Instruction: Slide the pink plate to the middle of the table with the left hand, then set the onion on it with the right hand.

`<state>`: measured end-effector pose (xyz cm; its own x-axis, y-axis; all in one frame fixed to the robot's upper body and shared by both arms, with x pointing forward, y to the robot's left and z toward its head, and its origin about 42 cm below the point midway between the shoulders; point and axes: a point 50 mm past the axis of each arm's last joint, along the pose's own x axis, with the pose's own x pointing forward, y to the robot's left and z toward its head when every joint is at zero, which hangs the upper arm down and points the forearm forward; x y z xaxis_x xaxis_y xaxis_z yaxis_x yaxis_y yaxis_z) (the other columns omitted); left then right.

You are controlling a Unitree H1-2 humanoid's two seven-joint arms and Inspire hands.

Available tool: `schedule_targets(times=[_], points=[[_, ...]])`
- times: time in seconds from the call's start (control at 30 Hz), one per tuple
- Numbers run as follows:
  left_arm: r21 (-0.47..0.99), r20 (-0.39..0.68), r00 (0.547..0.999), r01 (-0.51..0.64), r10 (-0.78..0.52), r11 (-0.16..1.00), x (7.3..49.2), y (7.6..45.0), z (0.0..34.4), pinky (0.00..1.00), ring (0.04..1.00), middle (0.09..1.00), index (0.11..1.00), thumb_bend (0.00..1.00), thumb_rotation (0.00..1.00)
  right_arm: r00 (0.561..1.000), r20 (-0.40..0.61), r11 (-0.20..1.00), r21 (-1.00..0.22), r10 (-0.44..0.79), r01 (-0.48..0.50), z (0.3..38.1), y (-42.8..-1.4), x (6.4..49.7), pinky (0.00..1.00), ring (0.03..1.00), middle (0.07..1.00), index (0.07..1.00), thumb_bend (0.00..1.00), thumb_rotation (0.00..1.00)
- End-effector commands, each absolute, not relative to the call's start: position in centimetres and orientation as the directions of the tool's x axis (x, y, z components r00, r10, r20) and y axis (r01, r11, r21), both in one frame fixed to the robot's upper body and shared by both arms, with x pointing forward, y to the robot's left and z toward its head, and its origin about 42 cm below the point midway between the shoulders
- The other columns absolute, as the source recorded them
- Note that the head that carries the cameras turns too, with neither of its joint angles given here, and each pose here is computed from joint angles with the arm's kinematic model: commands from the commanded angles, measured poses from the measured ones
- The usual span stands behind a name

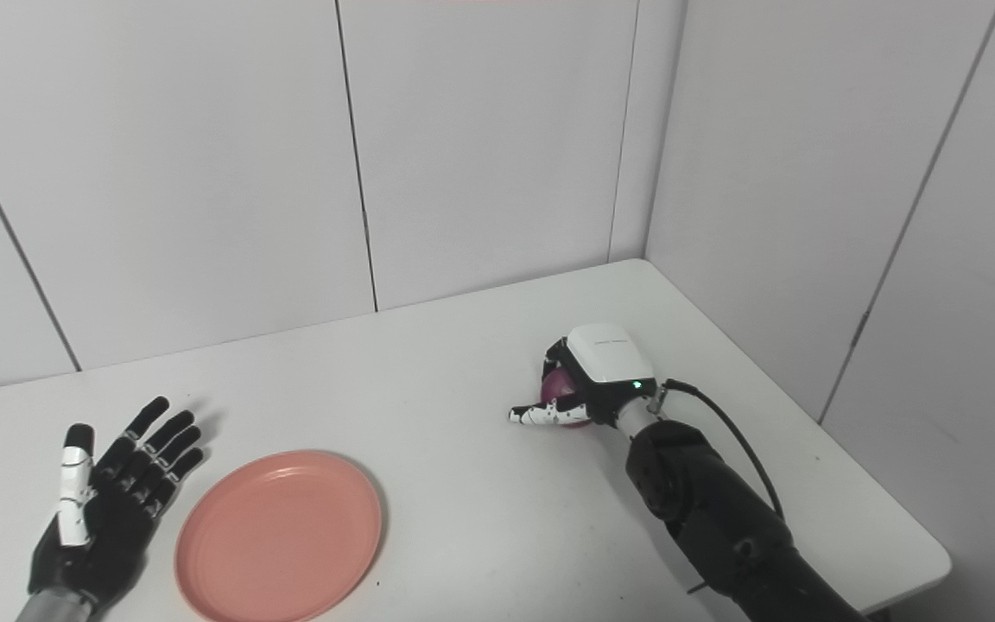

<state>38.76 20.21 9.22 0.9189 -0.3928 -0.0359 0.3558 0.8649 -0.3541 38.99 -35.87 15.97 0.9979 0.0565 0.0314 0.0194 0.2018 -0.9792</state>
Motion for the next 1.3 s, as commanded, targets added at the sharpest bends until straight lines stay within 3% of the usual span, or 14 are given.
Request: schedule_targets(times=[0.0,0.2,0.43,0.67,0.97,1.27], points=[[-0.399,-0.189,0.901,0.294,-0.391,0.869,36.3,20.7,5.5,0.91,0.894,0.845,0.869,0.66,0.94,0.987,0.136,0.191,-0.974,0.082,0.118,20.2,-35.1,40.5,0.11,0.158,0.224,0.288,0.48,0.48],[-0.396,-0.187,0.899,0.3,-0.396,0.868,36.3,20.3,5.6,0.88,0.879,0.836,0.866,0.67,0.93,0.955,0.2,0.192,-0.968,0.22,0.159,24.7,-31.2,41.0,0.09,0.137,0.201,0.267,0.5,0.54],[-0.409,-0.177,0.895,0.312,-0.41,0.857,36.2,19.1,5.8,0.86,0.865,0.827,0.852,0.68,0.93,0.902,0.257,0.219,-0.957,0.346,0.189,27.9,-27.1,40.9,0.09,0.144,0.208,0.269,0.53,0.56],[-0.414,-0.172,0.895,0.314,-0.412,0.854,35.8,17.0,6.2,0.8,0.834,0.805,0.822,0.69,0.91,0.85,0.258,0.205,-0.962,0.46,0.181,29.7,-23.3,40.4,0.12,0.177,0.241,0.297,0.54,0.68],[-0.423,-0.163,0.898,0.311,-0.409,0.851,35.7,13.8,6.6,0.79,0.821,0.776,0.829,0.71,0.91,0.793,0.242,0.243,-0.962,0.559,0.122,28.3,-19.6,40.3,0.16,0.222,0.287,0.338,0.52,0.59],[-0.417,-0.16,0.898,0.315,-0.411,0.852,36.0,12.3,6.9,0.77,0.802,0.769,0.827,0.75,0.91,0.749,0.245,0.261,-0.96,0.616,0.099,27.6,-16.7,40.6,0.1,0.159,0.232,0.296,0.52,0.56]])
